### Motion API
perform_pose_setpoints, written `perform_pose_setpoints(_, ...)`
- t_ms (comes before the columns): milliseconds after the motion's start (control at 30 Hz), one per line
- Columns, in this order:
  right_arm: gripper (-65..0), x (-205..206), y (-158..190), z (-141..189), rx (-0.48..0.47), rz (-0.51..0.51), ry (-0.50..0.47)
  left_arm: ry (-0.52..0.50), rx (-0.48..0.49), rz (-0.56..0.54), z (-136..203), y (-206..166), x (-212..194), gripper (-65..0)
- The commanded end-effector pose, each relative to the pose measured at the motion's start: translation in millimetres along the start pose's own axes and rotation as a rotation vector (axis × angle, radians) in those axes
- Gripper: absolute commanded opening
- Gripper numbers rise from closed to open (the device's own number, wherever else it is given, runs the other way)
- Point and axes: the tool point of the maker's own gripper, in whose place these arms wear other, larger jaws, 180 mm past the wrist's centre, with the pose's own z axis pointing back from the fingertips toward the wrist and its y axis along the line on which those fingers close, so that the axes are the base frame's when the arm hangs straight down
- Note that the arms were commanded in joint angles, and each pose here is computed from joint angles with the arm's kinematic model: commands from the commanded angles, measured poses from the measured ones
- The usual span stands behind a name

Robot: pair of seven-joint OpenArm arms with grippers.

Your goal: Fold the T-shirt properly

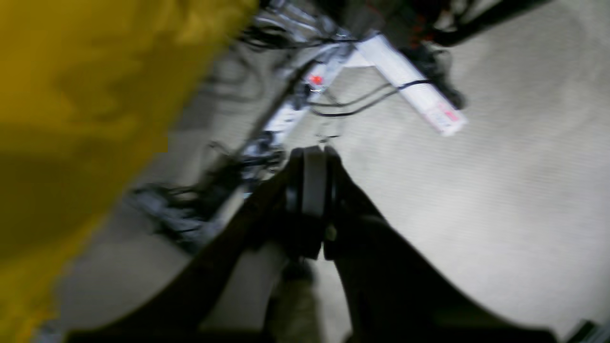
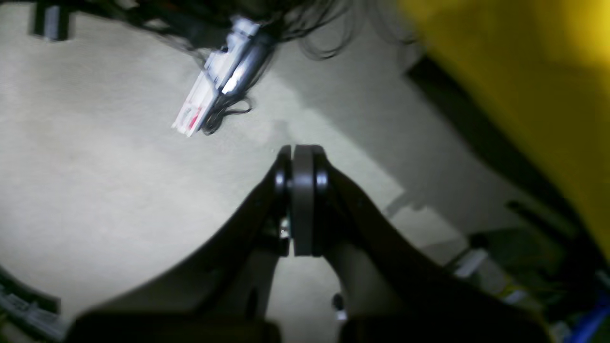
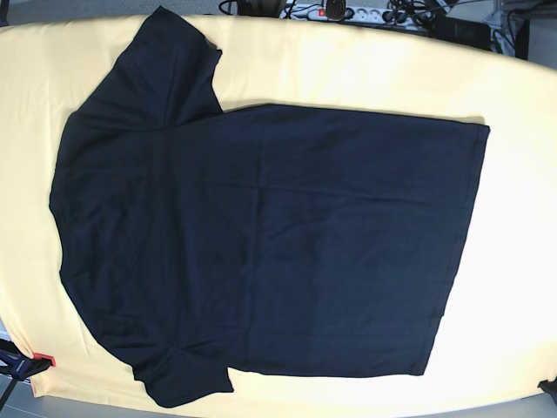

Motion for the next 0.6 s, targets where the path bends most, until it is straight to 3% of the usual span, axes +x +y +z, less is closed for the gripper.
perform_pose_setpoints(0, -65.0, 0.3, -1.0, 9.6, -0.002, -0.001, -0.004, -0.019, 0.011, -0.018, 9.4, 4.4, 5.8, -65.0)
perform_pose_setpoints(233, -65.0, 29.5, -69.9, 45.2, -0.198, 0.046, -0.088, -0.112, 0.195, -0.077, 38.7, 78.3, 42.5, -65.0)
perform_pose_setpoints(467, -65.0, 39.8, -132.7, 70.2, -0.385, 0.08, -0.141, -0.165, 0.264, -0.101, 48.4, 120.4, 53.8, -65.0)
perform_pose_setpoints(567, -65.0, 52.8, -137.9, 72.4, -0.365, 0.103, -0.204, -0.205, 0.254, -0.117, 50.1, 130.6, 63.5, -65.0)
